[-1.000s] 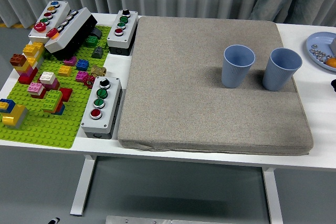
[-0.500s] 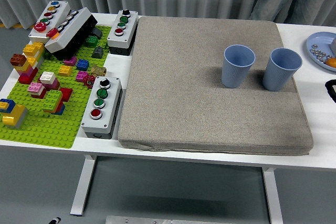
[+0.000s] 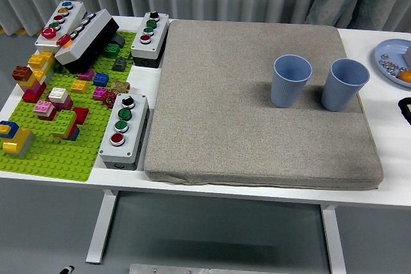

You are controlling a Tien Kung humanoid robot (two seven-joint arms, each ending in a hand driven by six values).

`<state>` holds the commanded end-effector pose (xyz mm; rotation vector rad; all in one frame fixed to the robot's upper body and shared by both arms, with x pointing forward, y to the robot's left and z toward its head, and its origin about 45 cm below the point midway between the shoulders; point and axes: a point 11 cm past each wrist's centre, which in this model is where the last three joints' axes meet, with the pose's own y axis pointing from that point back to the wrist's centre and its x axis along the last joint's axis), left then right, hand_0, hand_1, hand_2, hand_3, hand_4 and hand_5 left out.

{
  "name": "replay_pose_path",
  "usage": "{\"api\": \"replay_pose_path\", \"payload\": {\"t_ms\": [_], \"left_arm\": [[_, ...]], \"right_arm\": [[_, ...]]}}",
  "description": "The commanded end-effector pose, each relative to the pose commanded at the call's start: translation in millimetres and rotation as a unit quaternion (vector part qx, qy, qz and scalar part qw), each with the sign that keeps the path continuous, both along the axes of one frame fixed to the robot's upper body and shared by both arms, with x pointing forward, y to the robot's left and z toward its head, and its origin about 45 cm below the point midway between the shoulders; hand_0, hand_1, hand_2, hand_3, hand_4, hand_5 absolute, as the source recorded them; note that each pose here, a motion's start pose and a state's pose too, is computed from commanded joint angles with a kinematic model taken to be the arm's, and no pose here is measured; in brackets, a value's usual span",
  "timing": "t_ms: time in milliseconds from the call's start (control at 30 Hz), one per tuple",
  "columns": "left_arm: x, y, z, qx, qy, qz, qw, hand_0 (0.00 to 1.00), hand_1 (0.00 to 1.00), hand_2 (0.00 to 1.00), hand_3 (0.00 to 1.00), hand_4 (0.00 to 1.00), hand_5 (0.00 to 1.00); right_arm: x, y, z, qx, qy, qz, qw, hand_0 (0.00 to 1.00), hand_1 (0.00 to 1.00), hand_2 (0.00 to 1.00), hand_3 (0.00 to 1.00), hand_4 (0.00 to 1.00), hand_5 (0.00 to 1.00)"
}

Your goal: Pick cup pour cup place

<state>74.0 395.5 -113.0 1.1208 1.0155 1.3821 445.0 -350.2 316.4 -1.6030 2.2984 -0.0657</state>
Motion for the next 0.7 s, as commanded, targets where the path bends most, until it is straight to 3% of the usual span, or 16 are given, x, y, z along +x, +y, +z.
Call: {"api": "replay_pose_path", "payload": {"t_ms": [700], "left_arm": [[-3.2, 0.1, -0.5, 0.0, 0.002, 0.001, 1.0, 0.836, 0.807, 0.884, 0.807, 0.636, 0.998]], "right_arm": [[-0.1, 4.0, -3.2, -0.015, 0.009, 0.004, 1.0, 0.875, 0.771, 0.78, 0.792, 0.781, 0.998]]}}
